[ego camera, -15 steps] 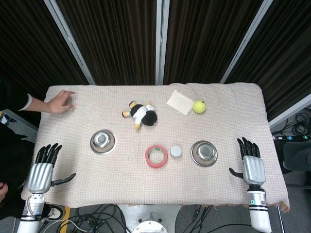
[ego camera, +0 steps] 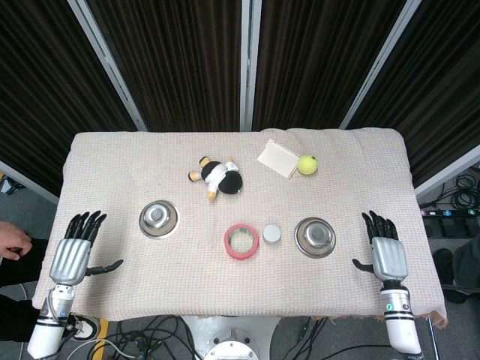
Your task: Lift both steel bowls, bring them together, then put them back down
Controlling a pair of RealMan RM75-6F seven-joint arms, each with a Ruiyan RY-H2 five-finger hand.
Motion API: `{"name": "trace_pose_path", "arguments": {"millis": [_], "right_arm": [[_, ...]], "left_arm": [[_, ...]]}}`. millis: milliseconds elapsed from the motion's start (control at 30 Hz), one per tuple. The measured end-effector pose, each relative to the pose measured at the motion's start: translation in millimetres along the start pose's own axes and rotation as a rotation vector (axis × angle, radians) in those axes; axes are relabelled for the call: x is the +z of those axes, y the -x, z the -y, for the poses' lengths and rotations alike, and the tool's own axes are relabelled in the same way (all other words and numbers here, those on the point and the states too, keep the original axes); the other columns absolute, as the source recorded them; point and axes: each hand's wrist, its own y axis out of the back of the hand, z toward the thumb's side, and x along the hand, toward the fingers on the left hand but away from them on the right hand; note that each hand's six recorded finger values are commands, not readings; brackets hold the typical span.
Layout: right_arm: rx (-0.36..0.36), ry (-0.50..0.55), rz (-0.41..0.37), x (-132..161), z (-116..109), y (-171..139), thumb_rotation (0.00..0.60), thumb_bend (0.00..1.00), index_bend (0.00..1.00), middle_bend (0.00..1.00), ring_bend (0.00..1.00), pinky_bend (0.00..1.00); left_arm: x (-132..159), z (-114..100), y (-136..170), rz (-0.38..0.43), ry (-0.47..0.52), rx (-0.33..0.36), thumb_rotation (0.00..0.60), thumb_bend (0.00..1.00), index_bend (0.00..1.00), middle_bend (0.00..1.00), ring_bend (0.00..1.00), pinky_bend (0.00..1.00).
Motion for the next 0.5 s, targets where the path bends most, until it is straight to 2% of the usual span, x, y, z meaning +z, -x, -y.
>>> {"name": "trace_pose_path", "arguments": {"millis": [67,100,267,367,500], "right_arm": [[0.031,-0.014,-0.011,4,-1,7,0.600,0.05,0.00,0.00,0.00,0.00],[0.043,-0.019,-0.017,6,-2,11,0.600,0.07,0.00,0.00,0.00,0.00],[0.080,-0.073,-0.066,27,-10,38,0.600,0.09,0.00,0.00,0.00,0.00],[0.116,-0.117,-0.090,39,-6,48,0.600,0.08,0.00,0.00,0.00,0.00],[0.181,-0.158,-0.112,54,6,55,0.600,0.04,0.00,0.00,0.00,0.00]], "left_arm": [[4,1,-14,0.027,-0.012,-0.036,0.582,0.01,0.09,0.05,0.00,0.05],[6,1,-21,0.038,-0.017,-0.054,0.599,0.01,0.09,0.05,0.00,0.05],[15,13,-56,0.078,-0.046,-0.197,0.600,0.02,0.09,0.05,0.00,0.05],[19,20,-76,0.099,-0.085,-0.281,0.600,0.03,0.09,0.05,0.00,0.05],[19,22,-94,0.104,-0.132,-0.341,0.600,0.03,0.09,0.05,0.00,0.05]]}}
